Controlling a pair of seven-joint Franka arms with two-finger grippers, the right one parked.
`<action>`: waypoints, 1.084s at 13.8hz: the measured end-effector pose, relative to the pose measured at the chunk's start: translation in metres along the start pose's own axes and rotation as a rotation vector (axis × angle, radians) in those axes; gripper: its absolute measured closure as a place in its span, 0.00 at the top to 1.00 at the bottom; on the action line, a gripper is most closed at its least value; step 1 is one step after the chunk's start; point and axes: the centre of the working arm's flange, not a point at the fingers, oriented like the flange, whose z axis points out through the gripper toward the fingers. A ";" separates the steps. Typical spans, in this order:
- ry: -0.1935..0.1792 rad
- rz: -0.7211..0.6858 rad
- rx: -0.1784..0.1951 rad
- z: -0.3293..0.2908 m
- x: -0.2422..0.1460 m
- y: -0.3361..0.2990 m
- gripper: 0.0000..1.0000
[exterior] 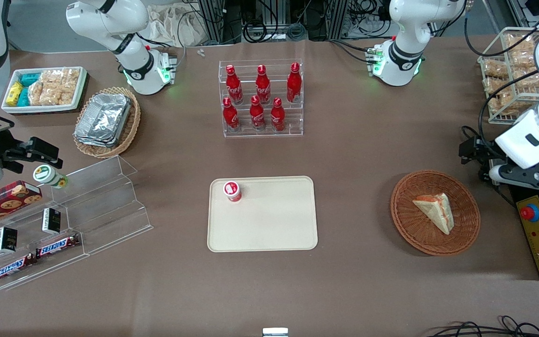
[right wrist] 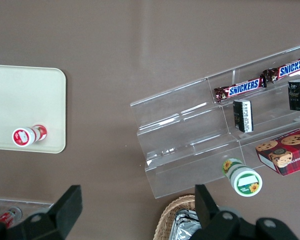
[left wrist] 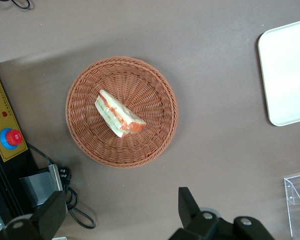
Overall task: Place sandwich from basket to tray
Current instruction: 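Move the left gripper down over the sandwich in the wicker basket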
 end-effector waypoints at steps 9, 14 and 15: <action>-0.037 -0.402 -0.020 0.075 0.022 -0.019 1.00; -0.056 -0.718 0.008 0.192 0.010 -0.039 1.00; -0.054 -0.726 0.027 0.212 0.007 -0.042 1.00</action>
